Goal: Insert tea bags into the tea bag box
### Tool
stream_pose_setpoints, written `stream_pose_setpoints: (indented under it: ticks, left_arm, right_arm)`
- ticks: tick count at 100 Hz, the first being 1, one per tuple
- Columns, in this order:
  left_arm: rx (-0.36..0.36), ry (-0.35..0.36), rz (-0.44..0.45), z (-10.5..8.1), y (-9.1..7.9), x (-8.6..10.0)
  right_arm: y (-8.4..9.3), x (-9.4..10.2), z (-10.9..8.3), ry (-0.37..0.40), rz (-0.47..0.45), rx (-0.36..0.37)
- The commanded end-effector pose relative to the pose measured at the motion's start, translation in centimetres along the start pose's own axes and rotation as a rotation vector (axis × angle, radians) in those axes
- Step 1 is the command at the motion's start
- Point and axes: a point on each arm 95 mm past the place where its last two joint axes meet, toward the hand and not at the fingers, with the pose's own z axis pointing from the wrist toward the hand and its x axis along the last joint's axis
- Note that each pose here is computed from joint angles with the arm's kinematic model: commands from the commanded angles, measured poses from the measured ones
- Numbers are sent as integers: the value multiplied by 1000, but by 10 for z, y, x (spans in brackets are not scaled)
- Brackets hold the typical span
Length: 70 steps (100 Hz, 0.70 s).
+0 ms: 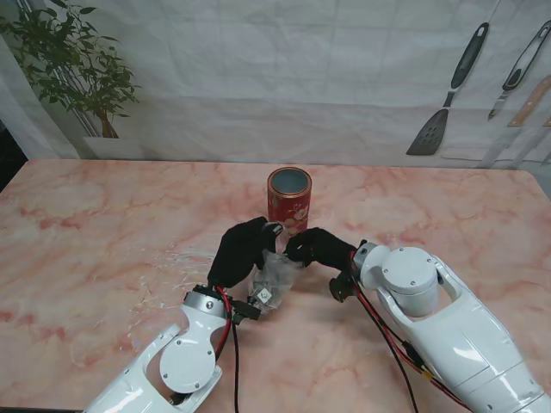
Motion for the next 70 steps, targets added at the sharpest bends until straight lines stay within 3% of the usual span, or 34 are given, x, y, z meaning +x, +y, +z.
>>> stream_pose_setpoints:
  ticks: [1, 17, 38, 70]
  left_arm:
    - [-6, 18, -20, 3, 3, 5]
    - [-19, 13, -22, 2, 6, 3]
    - [-27, 21, -39, 1, 10, 4]
    - [-46, 51, -77, -2, 17, 10]
  right_arm:
    - [-2, -2, 1, -13, 1, 30]
    - [-3, 1, 1, -3, 14, 87]
    - [-5, 2, 2, 7, 13, 110]
    - [-11, -5, 14, -61, -97, 139]
